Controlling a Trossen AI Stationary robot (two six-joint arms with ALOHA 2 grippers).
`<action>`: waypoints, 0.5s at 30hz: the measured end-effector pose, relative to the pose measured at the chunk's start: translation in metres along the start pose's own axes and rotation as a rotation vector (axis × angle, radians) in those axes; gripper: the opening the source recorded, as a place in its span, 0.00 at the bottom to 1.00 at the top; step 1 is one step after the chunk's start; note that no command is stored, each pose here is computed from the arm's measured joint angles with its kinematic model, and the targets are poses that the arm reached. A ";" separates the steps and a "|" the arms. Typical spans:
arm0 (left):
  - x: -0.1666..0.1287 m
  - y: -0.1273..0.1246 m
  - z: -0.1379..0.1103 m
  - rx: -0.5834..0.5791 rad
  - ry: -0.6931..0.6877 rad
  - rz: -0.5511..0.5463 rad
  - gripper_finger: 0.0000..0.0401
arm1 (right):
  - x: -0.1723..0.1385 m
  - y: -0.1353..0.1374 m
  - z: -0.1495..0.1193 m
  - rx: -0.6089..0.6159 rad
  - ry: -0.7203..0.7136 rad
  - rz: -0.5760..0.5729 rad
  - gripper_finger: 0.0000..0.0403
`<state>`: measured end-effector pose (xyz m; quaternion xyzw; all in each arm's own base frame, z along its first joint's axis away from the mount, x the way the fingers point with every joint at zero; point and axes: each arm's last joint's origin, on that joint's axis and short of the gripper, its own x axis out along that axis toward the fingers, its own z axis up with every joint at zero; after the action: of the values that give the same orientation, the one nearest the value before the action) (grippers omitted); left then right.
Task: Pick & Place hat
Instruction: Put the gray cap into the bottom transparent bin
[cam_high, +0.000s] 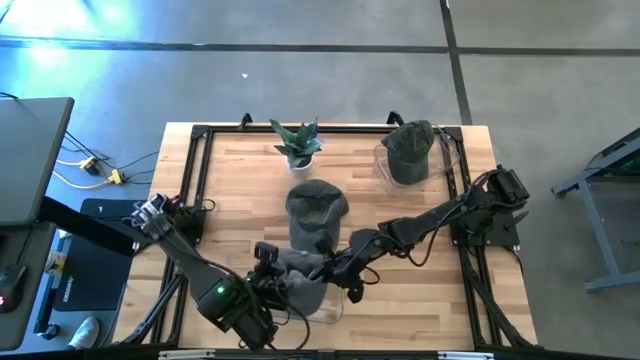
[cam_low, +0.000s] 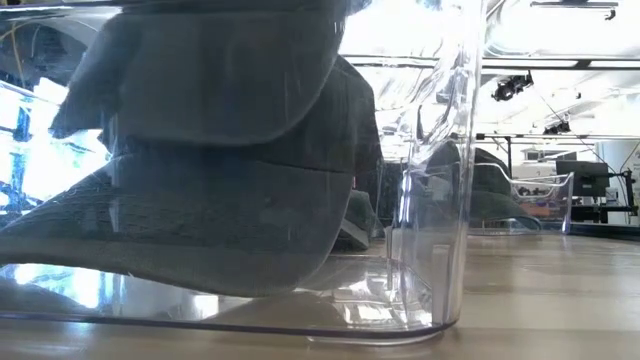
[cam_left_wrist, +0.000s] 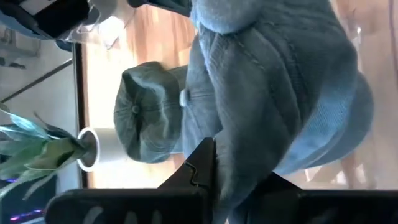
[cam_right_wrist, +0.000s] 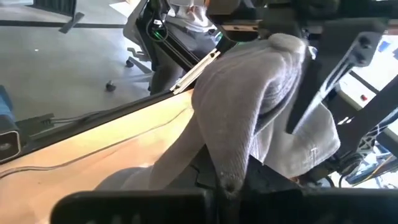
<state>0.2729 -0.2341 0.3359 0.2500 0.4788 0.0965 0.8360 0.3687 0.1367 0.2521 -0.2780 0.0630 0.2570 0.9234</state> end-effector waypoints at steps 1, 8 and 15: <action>0.001 -0.002 0.000 -0.012 0.004 -0.015 0.03 | 0.000 0.000 0.000 0.005 0.003 0.003 0.03; 0.009 -0.014 0.001 -0.054 0.031 -0.166 0.03 | 0.000 0.005 -0.003 0.084 0.041 0.038 0.02; 0.025 -0.025 -0.007 -0.032 0.076 -0.179 0.03 | 0.003 0.011 -0.007 0.179 0.077 0.056 0.04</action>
<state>0.2775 -0.2434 0.3016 0.1891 0.5289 0.0382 0.8265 0.3655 0.1426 0.2402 -0.2024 0.1289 0.2649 0.9339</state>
